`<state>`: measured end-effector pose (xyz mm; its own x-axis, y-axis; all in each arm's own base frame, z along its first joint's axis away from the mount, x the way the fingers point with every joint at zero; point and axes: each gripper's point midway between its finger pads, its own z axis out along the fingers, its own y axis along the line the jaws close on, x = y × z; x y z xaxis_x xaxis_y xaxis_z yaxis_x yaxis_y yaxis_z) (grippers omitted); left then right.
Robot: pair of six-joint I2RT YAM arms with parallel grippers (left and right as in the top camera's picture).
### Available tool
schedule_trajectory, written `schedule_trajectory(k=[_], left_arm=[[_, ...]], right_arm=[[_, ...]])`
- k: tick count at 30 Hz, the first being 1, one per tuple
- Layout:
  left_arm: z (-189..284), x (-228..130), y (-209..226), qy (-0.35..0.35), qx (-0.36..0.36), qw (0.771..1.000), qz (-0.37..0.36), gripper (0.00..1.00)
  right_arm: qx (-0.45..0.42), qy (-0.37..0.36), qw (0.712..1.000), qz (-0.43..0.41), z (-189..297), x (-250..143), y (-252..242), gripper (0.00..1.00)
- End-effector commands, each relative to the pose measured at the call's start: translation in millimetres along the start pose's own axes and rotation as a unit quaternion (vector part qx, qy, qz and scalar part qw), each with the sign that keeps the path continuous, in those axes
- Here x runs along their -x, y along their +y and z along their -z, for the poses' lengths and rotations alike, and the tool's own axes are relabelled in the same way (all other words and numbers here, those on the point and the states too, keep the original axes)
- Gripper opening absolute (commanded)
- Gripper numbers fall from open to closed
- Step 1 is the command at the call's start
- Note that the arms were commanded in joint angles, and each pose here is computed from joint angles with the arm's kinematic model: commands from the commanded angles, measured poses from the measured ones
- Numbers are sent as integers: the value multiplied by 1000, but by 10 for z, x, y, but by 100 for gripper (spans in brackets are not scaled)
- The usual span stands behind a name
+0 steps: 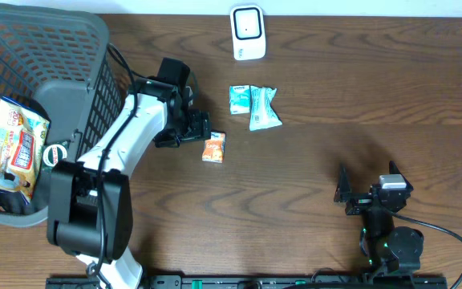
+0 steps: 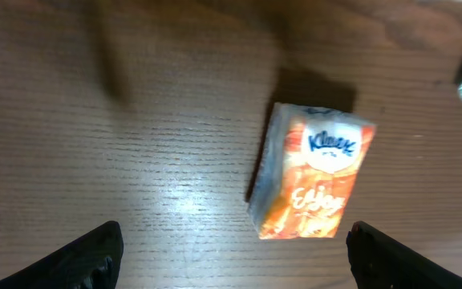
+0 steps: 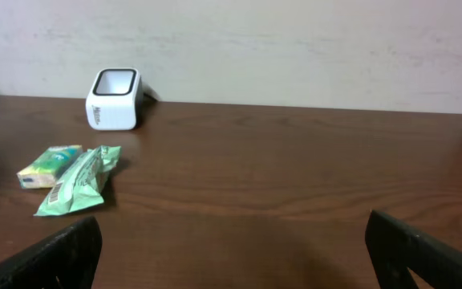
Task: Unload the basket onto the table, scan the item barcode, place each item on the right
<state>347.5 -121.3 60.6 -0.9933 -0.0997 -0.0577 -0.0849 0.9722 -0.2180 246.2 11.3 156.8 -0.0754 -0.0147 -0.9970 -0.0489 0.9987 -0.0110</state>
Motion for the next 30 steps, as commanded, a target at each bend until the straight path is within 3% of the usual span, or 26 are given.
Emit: schedule_trajectory(k=[1, 7, 12, 19, 21, 24, 26, 27, 28, 30], left_arm=[[-116, -66, 28, 21, 1, 1000, -7, 88], [-164, -110, 26, 28, -1, 999, -32, 88], [-229, -199, -177, 41, -67, 994, -76, 88], [-382, -162, -139, 19, -67, 994, -82, 87], [-434, -139, -95, 9, -59, 995, -83, 93], [-478, -118, -86, 4, -58, 995, -78, 93], [-486, -123, -83, 5, -58, 995, -78, 80], [-490, -124, -82, 6, -58, 995, -78, 65], [-490, -123, -83, 5, -58, 995, -78, 57], [-490, -123, -83, 5, -58, 995, -78, 54]], right_arm=[[2, 1, 1000, -3, 2, -8, 13, 99], [2, 1, 1000, -3, 2, -9, 12, 99], [2, 0, 1000, -3, 2, -7, 12, 99], [2, 0, 1000, -3, 2, -7, 12, 99], [2, 0, 1000, -3, 2, -7, 13, 99], [2, 0, 1000, -3, 2, -7, 12, 99], [2, 0, 1000, -3, 2, -7, 12, 99], [2, 0, 1000, -3, 2, -7, 12, 99], [2, 0, 1000, -3, 2, -7, 13, 99], [2, 0, 1000, -3, 2, -7, 12, 99]])
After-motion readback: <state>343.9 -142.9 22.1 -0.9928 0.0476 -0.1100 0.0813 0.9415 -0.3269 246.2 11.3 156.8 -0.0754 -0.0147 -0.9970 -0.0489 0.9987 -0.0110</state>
